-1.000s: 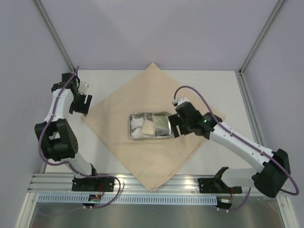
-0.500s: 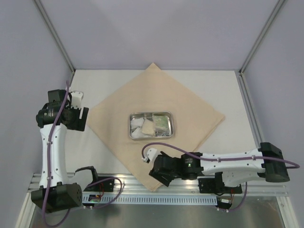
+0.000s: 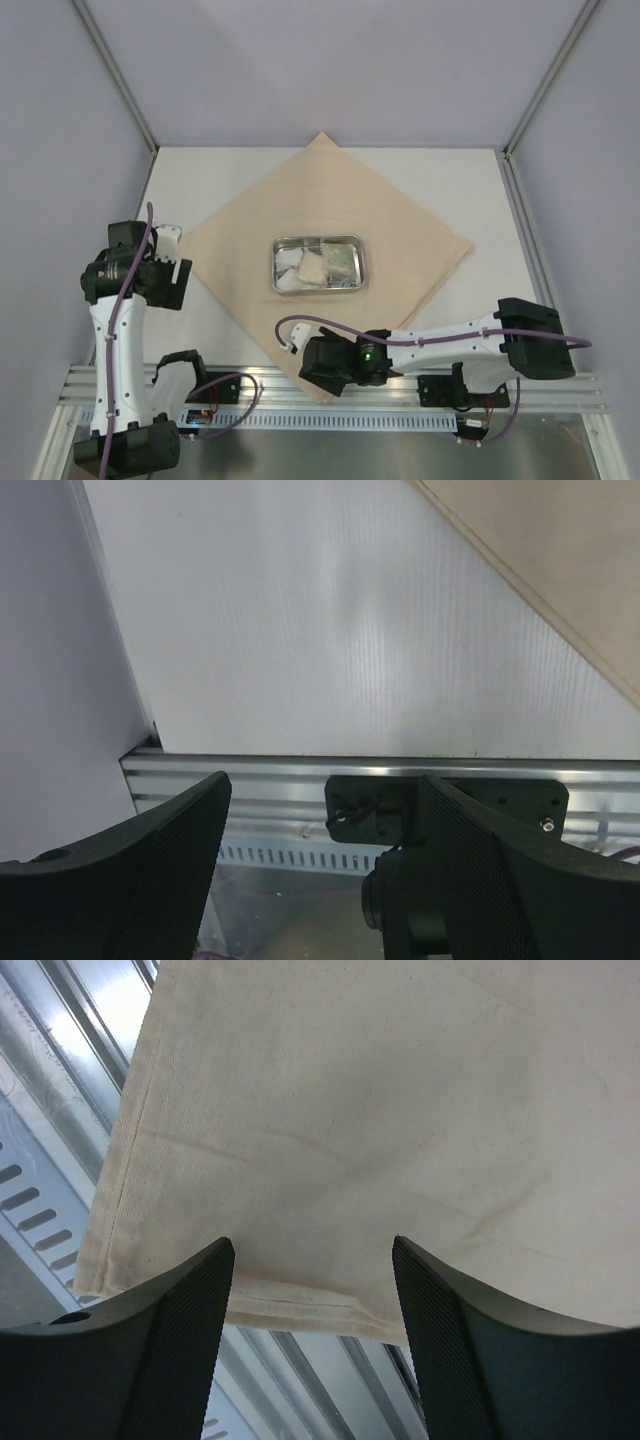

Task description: Prepare the surgical pack

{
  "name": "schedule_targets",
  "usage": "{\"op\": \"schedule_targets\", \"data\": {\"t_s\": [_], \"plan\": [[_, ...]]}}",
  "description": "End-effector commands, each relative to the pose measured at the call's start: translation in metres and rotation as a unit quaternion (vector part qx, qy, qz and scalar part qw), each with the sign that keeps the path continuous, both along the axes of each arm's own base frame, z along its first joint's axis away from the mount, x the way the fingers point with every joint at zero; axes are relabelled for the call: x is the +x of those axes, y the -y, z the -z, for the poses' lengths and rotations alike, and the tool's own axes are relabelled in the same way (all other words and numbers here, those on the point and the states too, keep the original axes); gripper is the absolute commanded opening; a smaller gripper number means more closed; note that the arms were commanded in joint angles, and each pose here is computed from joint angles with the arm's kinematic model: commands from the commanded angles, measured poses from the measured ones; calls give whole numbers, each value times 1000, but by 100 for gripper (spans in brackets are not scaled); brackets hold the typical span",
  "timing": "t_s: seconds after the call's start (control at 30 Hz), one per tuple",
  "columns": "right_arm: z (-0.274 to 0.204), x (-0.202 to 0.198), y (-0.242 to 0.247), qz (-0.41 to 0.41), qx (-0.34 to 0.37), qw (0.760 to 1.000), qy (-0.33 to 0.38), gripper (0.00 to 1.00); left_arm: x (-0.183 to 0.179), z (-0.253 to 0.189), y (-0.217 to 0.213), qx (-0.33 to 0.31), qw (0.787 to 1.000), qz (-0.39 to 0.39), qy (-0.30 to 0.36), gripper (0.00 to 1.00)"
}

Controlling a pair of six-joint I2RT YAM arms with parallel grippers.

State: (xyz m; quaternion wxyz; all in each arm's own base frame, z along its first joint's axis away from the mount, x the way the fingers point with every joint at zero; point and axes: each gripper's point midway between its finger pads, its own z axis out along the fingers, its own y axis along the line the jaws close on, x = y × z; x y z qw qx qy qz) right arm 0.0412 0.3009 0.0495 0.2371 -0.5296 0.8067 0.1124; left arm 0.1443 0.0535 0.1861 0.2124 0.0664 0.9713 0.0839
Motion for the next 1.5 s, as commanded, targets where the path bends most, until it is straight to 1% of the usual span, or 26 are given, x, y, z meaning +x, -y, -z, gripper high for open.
{"op": "schedule_targets", "data": {"t_s": [0.0, 0.13, 0.23, 0.37, 0.47, 0.57, 0.63, 0.73, 0.83, 0.9, 0.97, 1.0, 1.13, 1.23, 1.3, 1.33, 1.47], "plan": [[0, 0, -20, -9, 31, 999, 3, 68, -2, 4, 1, -1, 1000, 6, -4, 85], [-2, -10, -24, -29, 27, 999, -8, 67, 1, 6, 5, -12, 1000, 12, -6, 85], [-21, -16, -27, -42, 33, 998, 10, 67, 4, 6, 3, -9, 1000, 14, -8, 85], [-39, -27, -22, -63, 49, 997, -11, 67, 5, 4, 1, -5, 1000, 14, -3, 85], [-36, -36, -16, -77, 51, 995, -27, 68, 5, 5, 2, -6, 1000, 16, -2, 85], [-17, -38, -14, -79, 29, 996, -32, 69, 4, 7, 4, -10, 1000, 17, -3, 86], [-4, -35, -17, -78, 13, 997, -22, 69, 5, 7, 5, -13, 1000, 19, -3, 85], [9, -31, -19, -80, -8, 997, -9, 66, 4, 7, 5, -14, 1000, 19, -6, 85], [15, -26, -19, -72, -13, 997, 4, 63, 4, 6, 5, -13, 1000, 19, -5, 85], [18, -23, -20, -64, -12, 998, 11, 56, 5, 4, 5, -13, 1000, 19, -2, 85], [24, -20, -18, -61, -24, 998, 17, 54, 5, 3, 5, -12, 1000, 20, 0, 86], [30, -20, -13, -61, -41, 997, 14, 54, 5, 3, 5, -12, 1000, 20, 0, 86], [22, -24, -8, -70, -48, 996, 5, 54, 8, 3, 4, -11, 1000, 22, -1, 86], [-8, -35, -12, -102, -21, 994, -17, 54, 10, 4, 3, -11, 1000, 22, -4, 86], [-27, -45, -15, -125, 13, 991, -34, 55, 12, 5, 3, -12, 1000, 22, -6, 86], [-31, -52, -15, -141, 20, 988, -50, 58, 12, 5, 3, -12, 1000, 22, -5, 86], [-21, -51, -2, -156, 6, 987, -48, 64, 11, 8, 3, -11, 1000, 24, -7, 86]]}}
